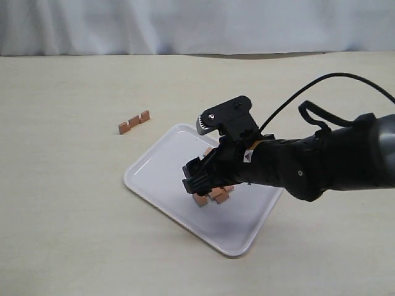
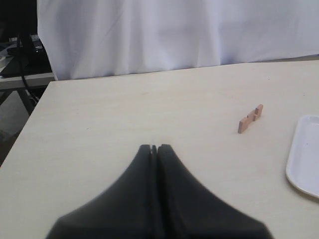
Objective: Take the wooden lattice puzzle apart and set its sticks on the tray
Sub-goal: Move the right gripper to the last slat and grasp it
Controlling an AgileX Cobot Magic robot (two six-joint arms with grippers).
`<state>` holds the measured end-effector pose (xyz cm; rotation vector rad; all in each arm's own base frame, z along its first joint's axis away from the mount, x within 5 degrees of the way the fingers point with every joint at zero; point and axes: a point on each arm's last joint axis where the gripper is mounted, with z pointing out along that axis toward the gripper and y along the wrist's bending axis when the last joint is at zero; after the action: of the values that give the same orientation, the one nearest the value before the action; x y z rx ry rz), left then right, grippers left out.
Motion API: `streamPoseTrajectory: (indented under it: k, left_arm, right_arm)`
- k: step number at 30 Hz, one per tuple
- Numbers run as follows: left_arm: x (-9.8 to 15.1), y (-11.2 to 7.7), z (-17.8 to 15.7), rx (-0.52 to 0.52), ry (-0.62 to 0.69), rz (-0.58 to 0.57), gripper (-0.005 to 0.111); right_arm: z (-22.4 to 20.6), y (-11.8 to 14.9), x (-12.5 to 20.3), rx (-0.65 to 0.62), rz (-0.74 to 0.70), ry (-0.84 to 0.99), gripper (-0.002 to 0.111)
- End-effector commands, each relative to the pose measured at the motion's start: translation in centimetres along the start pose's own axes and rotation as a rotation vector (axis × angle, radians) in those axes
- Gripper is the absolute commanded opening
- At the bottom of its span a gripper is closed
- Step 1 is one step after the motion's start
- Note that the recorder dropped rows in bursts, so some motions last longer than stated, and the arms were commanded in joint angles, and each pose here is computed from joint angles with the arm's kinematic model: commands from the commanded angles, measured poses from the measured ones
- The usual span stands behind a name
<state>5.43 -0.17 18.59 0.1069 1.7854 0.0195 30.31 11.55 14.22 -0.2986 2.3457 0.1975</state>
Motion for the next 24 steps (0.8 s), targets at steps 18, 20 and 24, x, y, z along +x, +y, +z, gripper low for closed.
streamPoseTrajectory:
  k: [18,20,24]
  left_arm:
    - [-0.1,0.0,0.0,-0.002,-0.019,-0.005,0.0]
    - [-0.1,0.0,0.0,-0.002,-0.019,-0.003,0.0]
    - [-0.1,0.0,0.0,-0.002,-0.019,-0.003,0.0]
  right_arm:
    - [3.2,6.7,-7.9,-0.156,-0.1,0.062,0.083]
    - [5.7,8.7,-9.3,-0.181,-0.085,0.028,0.081]
    - [9.5,10.4,-11.4,-0.188,-0.06,0.019,0.078]
